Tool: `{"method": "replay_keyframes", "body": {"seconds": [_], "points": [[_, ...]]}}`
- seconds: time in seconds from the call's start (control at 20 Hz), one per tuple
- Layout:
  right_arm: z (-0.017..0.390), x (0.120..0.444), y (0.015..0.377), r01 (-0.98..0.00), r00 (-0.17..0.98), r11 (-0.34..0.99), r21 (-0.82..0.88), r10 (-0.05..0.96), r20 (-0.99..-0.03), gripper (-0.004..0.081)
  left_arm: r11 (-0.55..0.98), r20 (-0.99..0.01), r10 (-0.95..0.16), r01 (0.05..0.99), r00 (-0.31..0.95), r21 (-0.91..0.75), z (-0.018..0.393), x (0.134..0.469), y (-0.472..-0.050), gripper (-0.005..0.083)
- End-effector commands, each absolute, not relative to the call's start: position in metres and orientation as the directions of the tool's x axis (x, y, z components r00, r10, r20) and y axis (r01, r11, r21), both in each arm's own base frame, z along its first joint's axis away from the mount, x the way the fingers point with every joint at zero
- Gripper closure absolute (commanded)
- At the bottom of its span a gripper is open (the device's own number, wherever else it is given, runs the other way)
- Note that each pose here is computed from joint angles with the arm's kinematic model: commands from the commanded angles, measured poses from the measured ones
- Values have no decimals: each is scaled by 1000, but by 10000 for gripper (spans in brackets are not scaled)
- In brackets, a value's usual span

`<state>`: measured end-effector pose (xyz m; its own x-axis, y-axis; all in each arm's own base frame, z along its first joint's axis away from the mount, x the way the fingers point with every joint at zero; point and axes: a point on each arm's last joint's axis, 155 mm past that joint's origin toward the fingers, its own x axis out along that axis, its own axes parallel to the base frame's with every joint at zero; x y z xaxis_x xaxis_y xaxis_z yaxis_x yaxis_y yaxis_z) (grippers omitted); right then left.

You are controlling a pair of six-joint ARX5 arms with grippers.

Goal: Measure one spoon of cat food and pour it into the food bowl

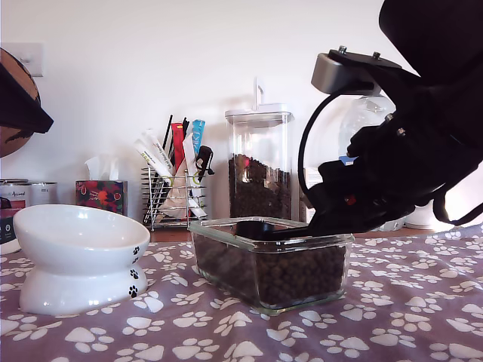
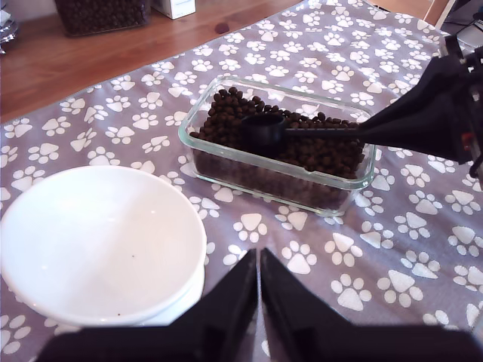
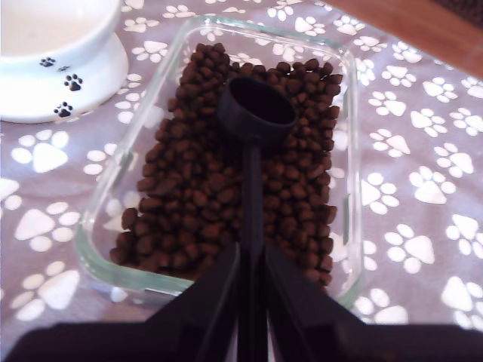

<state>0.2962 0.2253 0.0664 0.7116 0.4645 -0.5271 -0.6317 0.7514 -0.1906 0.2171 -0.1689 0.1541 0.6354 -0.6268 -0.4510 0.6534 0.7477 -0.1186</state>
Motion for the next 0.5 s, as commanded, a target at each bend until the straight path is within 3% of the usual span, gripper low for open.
{"method": "replay_keyframes", "body": {"seconds": [0.0, 0.25, 0.45], "points": [[62, 295, 224, -642, 710, 732, -228, 455, -537, 783, 750, -458, -623, 651, 634, -119, 148, 217, -168, 793], [92, 307, 235, -660, 736, 662, -355, 479, -478, 783, 750, -458, -623, 651, 634, -119, 148, 217, -168, 794], [97, 312, 235, -666, 738, 597, -446, 441, -511, 783, 750, -458, -623, 651, 634, -119, 148, 217, -168, 794]]}}
